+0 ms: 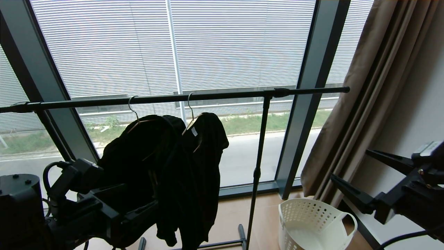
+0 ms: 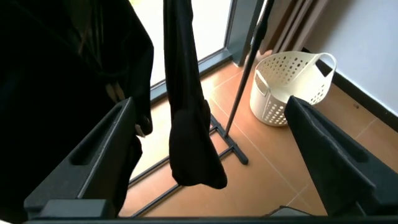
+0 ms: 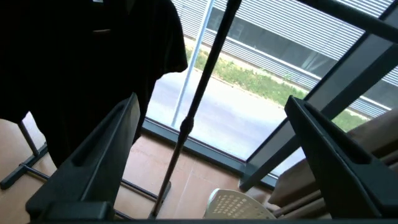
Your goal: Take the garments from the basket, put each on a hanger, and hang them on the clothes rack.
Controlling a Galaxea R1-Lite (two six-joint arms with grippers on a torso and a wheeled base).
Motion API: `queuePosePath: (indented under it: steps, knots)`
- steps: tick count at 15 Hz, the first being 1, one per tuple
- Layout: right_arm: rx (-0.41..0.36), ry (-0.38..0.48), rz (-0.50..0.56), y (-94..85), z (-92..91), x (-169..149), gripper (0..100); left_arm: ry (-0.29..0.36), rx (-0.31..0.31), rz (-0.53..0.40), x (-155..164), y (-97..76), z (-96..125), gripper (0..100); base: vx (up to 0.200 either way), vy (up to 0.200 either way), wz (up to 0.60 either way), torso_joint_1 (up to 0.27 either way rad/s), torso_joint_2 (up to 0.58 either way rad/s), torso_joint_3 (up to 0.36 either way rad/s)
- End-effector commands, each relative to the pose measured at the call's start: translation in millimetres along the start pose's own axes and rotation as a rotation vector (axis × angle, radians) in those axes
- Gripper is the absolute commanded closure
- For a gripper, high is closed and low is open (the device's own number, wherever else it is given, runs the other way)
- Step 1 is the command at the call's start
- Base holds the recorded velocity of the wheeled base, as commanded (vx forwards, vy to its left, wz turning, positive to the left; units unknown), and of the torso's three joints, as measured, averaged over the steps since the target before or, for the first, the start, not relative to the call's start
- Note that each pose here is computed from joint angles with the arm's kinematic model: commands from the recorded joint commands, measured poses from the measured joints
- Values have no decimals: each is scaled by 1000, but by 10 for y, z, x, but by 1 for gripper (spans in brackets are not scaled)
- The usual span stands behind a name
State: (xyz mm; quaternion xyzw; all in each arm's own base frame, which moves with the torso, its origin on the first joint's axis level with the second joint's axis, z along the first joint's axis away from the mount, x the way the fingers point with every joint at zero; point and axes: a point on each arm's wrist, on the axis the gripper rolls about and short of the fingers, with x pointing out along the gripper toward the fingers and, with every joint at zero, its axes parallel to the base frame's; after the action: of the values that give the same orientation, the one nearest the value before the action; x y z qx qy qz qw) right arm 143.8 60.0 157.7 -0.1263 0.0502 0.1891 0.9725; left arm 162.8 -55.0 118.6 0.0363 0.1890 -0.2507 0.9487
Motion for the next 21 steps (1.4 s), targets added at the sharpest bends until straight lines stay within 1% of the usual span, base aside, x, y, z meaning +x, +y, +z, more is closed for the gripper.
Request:
queuePosePath:
  steps: [1,2,3,4,5,6,7,8,9,11,12,13,14,17,18,19,20,21]
  knots:
    - [1,-12,-65,28,-272,-575,0,-5,5,-16,-215,-77,-148,0,0,0,0,0,0,0]
    - [1,-4,-79,43,-378,-753,0,-18,8,-14,-354,-108,-236,0,0,0,0,0,0,0]
    - [0,-4,-87,50,-435,-901,0,-38,11,-10,-457,-130,-291,0,0,0,0,0,0,0]
    - [-4,25,-94,73,-577,-1120,0,-74,8,1,-569,-146,-286,0,0,0,0,0,0,0]
    - [-6,35,-97,79,-619,-1191,0,-65,-9,12,-607,-147,-309,0,0,0,0,0,0,0]
    - [-8,73,-103,100,-744,-1349,0,-56,-51,34,-721,-162,-366,0,0,0,0,0,0,0]
    - [-8,73,-103,100,-744,-1349,0,-56,-51,34,-721,-162,-366,0,0,0,0,0,0,0]
    - [7,79,-184,152,-932,-1551,0,-78,-51,65,-967,-215,-490,0,0,0,0,0,0,0]
    - [14,57,-232,165,-949,-1589,0,-79,-50,89,-1056,-233,-561,0,0,0,0,0,0,0]
    - [26,52,-327,188,-961,-1613,0,-72,-48,139,-1165,-251,-674,0,0,0,0,0,0,0]
    - [31,70,-440,217,-969,-1621,0,-73,-50,217,-1245,-255,-763,0,0,0,0,0,0,0]
    - [34,65,-479,229,-970,-1629,0,-84,-50,250,-1281,-258,-796,0,0,0,0,0,0,0]
    - [32,43,-509,247,-978,-1647,0,-95,-50,293,-1338,-264,-865,0,0,0,0,0,0,0]
    - [42,20,-508,254,-980,-1662,0,-91,-42,352,-1391,-274,-955,0,0,0,0,0,0,0]
    - [42,20,-495,256,-983,-1658,0,-67,-9,420,-1386,-266,-953,0,0,0,0,0,0,0]
    - [42,18,-488,258,-983,-1657,0,-52,9,483,-1388,-263,-956,0,0,0,0,0,0,0]
    - [43,15,-488,258,-979,-1659,0,-54,16,567,-1405,-267,-961,0,0,0,0,0,0,0]
    - [48,10,-488,259,-980,-1661,0,-86,5,621,-1434,-283,-978,0,0,0,0,0,0,0]
